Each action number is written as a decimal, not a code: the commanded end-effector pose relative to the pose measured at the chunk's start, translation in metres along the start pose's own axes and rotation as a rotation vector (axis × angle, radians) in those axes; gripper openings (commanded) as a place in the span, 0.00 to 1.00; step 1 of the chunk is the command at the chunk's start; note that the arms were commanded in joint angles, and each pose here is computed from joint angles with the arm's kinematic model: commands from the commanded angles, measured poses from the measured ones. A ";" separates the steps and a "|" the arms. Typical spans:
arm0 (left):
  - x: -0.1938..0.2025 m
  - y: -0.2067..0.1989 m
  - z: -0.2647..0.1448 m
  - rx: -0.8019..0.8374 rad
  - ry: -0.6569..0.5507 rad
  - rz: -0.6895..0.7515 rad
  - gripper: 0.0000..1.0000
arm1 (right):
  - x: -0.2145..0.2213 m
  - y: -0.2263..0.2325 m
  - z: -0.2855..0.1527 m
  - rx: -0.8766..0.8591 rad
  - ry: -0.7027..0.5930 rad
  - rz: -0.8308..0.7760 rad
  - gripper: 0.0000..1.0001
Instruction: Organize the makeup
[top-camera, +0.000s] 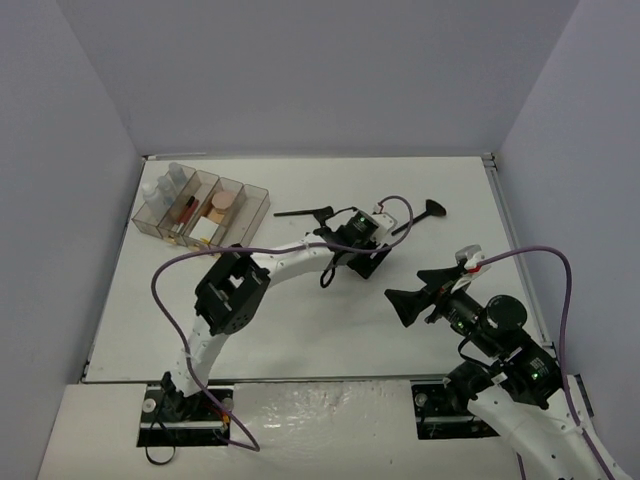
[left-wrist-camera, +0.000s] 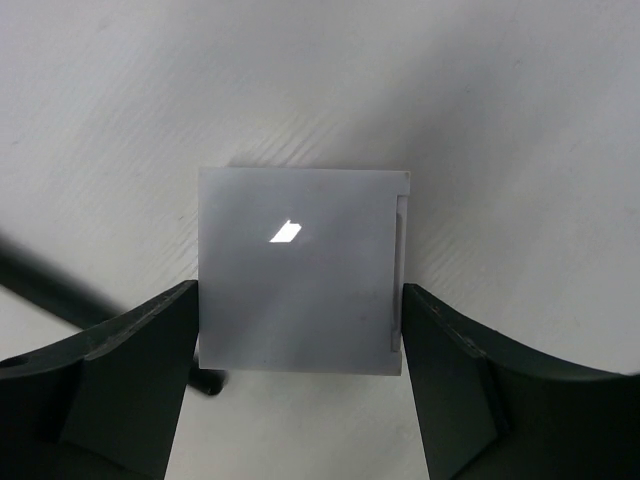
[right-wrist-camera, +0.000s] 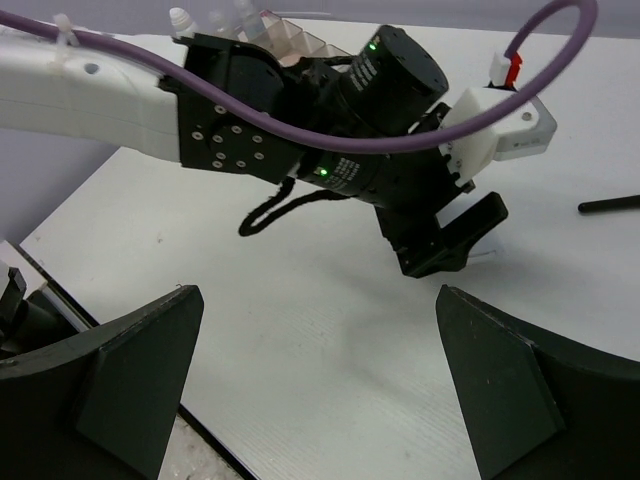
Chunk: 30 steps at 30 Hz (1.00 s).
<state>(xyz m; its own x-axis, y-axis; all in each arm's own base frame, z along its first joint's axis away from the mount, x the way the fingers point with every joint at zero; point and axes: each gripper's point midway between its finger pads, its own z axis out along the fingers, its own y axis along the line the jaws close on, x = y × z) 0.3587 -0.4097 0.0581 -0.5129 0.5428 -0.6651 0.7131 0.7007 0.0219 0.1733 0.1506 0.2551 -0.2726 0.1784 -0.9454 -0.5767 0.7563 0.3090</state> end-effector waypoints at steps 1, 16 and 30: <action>-0.063 0.050 -0.106 -0.178 -0.173 -0.005 0.48 | -0.021 0.006 -0.001 -0.016 -0.078 -0.007 1.00; 0.042 0.318 -0.265 -0.909 -0.039 -0.151 0.49 | -0.025 0.010 -0.005 -0.043 -0.101 -0.023 1.00; 0.099 0.397 -0.235 -0.956 0.042 -0.210 0.56 | -0.024 0.015 -0.007 -0.071 -0.105 -0.028 1.00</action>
<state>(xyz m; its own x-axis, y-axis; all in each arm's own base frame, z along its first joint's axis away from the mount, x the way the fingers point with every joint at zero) 0.4541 0.0190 0.1560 -0.6851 0.3778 -0.6228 -0.0160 0.8470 0.5313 0.1653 0.1498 0.2635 -0.2436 0.1951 -0.9500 -0.6038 0.7361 0.3060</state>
